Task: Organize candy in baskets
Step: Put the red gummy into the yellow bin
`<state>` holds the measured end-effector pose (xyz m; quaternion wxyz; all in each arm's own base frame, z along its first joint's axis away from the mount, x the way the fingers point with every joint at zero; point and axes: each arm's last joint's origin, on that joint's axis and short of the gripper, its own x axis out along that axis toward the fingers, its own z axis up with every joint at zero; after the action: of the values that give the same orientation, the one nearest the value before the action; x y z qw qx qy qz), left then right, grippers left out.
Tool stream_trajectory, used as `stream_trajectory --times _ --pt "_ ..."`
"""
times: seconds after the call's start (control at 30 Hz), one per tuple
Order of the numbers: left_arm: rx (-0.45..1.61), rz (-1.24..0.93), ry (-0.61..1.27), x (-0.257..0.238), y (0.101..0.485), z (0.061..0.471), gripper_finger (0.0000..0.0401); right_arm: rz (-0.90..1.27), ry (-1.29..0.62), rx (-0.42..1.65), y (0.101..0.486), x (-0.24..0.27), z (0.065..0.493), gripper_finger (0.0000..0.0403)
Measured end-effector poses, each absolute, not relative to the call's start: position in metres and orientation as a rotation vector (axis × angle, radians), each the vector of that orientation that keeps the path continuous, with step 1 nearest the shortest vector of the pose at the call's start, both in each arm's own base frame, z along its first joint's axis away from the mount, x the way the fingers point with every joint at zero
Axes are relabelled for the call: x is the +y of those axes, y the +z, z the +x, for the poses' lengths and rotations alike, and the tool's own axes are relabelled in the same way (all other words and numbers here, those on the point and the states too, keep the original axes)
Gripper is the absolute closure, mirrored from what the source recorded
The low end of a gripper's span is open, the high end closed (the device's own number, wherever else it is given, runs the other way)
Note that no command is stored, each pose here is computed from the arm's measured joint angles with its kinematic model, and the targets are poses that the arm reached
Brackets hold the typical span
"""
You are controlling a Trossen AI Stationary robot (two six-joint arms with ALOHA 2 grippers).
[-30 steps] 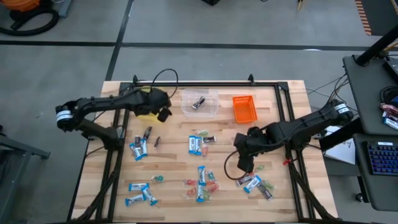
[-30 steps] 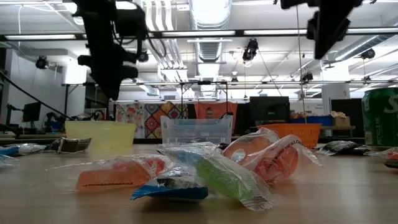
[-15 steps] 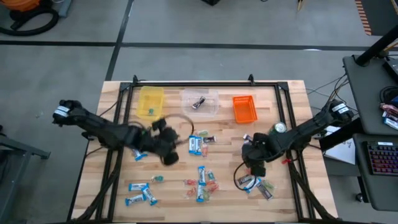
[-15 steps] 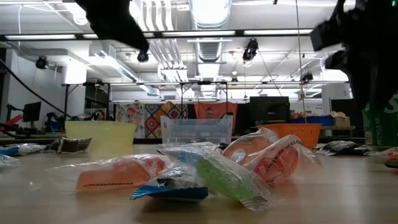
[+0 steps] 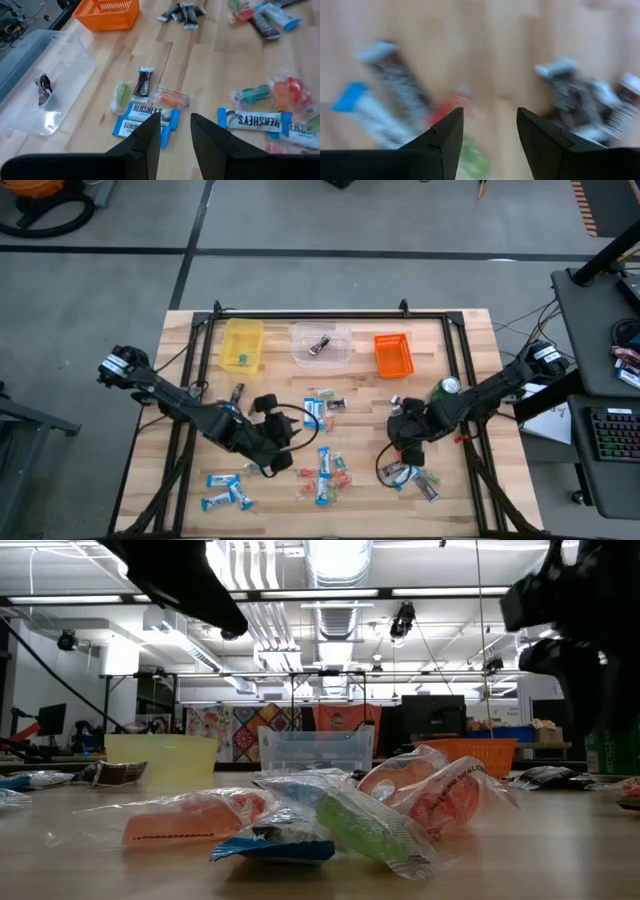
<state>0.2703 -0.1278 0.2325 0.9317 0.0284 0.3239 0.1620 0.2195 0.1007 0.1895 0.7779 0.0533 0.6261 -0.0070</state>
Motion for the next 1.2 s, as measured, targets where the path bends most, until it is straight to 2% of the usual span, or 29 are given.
stream_trajectory --times 0.1,0.3,0.6,0.87,1.1,1.2 --pt "0.656 0.038 0.327 -0.129 0.232 0.272 0.031 0.164 -0.005 1.338 0.19 0.108 0.219 0.0227" --pt "0.644 0.025 0.323 -0.13 0.233 0.273 0.031 0.406 -0.159 1.354 0.19 0.111 0.218 0.0227" --pt "0.638 0.015 0.325 -0.13 0.233 0.274 0.031 0.567 -0.314 1.356 0.186 0.108 0.22 0.0227" --pt "0.636 0.013 0.326 -0.13 0.233 0.274 0.031 0.626 -0.378 1.47 0.165 0.113 0.225 0.0227" --pt "0.634 0.012 0.328 -0.129 0.234 0.274 0.031 0.576 -0.404 1.509 0.151 0.114 0.228 0.0229" --pt "0.632 0.011 0.328 -0.13 0.234 0.274 0.031 0.554 -0.423 1.489 0.148 0.114 0.23 0.0241"
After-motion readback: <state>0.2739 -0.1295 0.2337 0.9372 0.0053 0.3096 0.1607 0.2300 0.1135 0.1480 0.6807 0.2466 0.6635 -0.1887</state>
